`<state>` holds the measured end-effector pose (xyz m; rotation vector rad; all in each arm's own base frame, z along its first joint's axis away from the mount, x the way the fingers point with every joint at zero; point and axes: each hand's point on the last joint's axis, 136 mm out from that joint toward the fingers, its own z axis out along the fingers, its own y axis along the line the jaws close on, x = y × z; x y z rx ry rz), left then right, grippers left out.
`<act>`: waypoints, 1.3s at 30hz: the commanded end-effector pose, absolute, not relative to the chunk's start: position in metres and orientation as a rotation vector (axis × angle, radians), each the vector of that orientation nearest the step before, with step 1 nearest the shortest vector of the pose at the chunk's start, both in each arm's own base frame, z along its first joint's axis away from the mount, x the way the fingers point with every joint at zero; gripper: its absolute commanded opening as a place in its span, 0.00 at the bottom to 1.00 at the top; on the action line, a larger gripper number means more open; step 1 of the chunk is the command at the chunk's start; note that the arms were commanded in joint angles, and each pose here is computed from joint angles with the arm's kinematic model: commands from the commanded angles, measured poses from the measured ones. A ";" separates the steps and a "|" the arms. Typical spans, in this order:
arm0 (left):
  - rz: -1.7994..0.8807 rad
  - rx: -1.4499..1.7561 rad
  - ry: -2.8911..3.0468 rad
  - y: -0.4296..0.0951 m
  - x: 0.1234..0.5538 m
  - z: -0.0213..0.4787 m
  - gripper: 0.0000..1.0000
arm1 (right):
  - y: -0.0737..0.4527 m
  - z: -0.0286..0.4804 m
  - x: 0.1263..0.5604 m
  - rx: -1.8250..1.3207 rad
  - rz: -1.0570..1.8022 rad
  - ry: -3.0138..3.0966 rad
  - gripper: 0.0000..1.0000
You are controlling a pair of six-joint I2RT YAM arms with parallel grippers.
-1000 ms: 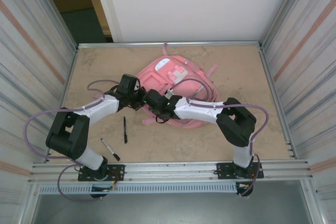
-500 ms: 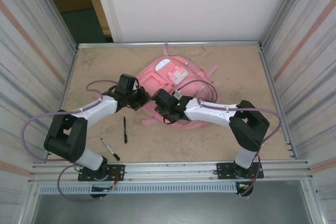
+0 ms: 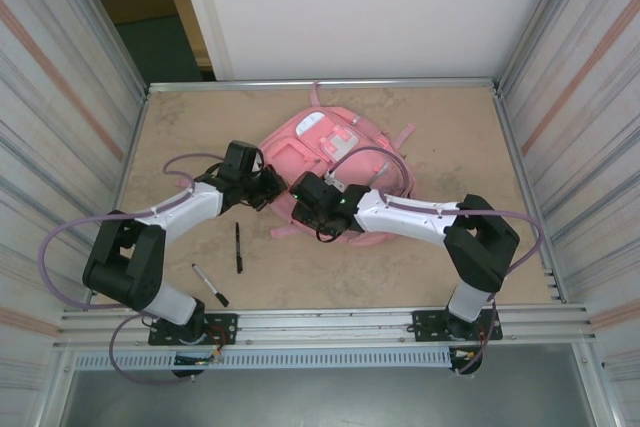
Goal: Pack books, pencil case, and school supplies into a backpack
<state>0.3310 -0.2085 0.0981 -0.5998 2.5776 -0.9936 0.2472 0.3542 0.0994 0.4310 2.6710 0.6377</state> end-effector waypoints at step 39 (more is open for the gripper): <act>-1.031 -0.605 2.571 -0.204 0.346 0.096 0.02 | 0.290 0.094 0.202 0.130 0.376 2.739 0.03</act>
